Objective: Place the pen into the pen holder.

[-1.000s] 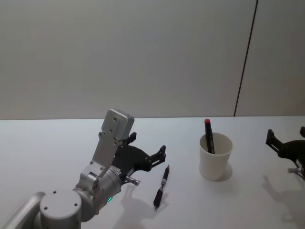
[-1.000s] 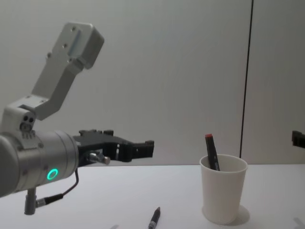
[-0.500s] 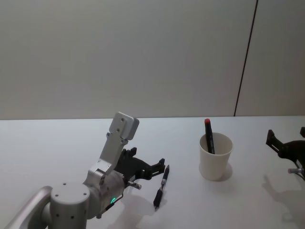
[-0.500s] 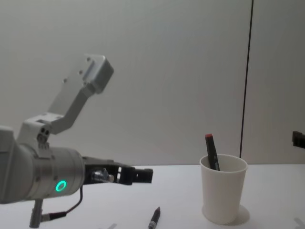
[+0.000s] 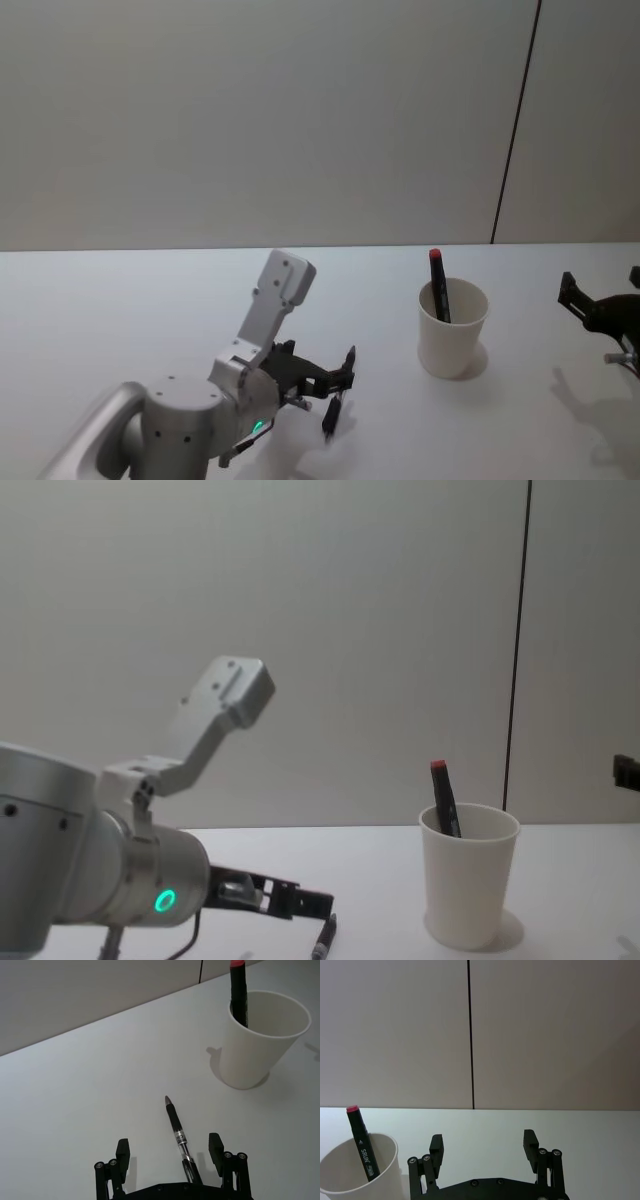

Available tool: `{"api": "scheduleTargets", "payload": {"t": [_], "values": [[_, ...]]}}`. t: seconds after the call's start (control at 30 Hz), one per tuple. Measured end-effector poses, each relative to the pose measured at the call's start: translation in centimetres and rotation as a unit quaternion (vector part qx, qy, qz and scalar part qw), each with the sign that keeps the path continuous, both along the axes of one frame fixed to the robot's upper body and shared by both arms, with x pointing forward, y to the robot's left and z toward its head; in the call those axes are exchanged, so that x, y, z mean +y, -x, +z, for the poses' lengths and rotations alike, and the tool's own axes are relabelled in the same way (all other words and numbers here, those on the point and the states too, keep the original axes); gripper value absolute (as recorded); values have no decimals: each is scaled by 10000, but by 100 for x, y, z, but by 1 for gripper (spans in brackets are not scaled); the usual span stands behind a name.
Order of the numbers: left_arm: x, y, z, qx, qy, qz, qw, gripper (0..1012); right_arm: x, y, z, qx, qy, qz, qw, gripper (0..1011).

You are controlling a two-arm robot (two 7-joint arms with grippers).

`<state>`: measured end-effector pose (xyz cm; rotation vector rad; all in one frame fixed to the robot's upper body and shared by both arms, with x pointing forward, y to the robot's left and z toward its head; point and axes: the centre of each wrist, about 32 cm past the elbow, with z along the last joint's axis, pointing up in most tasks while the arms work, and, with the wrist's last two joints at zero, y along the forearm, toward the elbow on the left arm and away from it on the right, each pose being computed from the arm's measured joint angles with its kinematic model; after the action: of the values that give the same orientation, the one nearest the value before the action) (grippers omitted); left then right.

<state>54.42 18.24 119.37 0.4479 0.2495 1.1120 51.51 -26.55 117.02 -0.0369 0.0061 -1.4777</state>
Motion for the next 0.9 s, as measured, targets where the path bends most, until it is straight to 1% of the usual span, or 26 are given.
{"api": "scheduleTargets", "payload": {"t": [0.07, 0.1, 0.13, 0.2, 0.27, 0.3, 0.4, 0.5, 0.67, 0.73, 0.77, 0.83, 0.9], "values": [[-25, -18, -7, 52, -36, -4, 10000, 1004, 0, 0, 0, 0, 0, 0, 10000, 1001], [-45, -34, -23, 111, -76, -2, 9999, 1004, 0, 0, 0, 0, 0, 0, 10000, 1001], [-45, -34, -23, 111, -76, -2, 9999, 1004, 0, 0, 0, 0, 0, 0, 10000, 1002], [-85, -61, -49, 215, -161, -10, 9996, 1004, 0, 0, 0, 0, 0, 0, 10000, 1002], [-108, -76, -66, 265, -195, -21, 9995, 1004, 0, 0, 0, 0, 0, 0, 10000, 1002], [-126, -88, -80, 312, -231, -34, 9992, 1004, 0, 0, 0, 0, 0, 0, 10000, 1002], [-156, -106, -97, 366, -272, -57, 9989, 1004, 0, 0, 0, 0, 0, 0, 10000, 1001], [-189, -131, -132, 457, -336, -81, 9984, 1004, 0, 0, 0, 0, 0, 0, 10000, 1002], [-224, -156, -160, 539, -402, -112, 9977, 1004, 0, 0, 0, 0, 0, 0, 10000, 1002], [-239, -168, -169, 571, -431, -126, 9974, 973, 0, 0, 0, 0, 0, 0, 10000, 1002], [-239, -168, -169, 571, -431, -126, 9974, 973, 0, 0, 0, 0, 0, 0, 10000, 1002], [-257, -181, -176, 610, -475, -143, 9969, 905, 0, 0, -1, 0, 0, 0, 10000, 1002], [-266, -188, -178, 631, -508, -150, 9966, 889, 0, 0, 0, 0, 0, 0, 10000, 1002]]}}
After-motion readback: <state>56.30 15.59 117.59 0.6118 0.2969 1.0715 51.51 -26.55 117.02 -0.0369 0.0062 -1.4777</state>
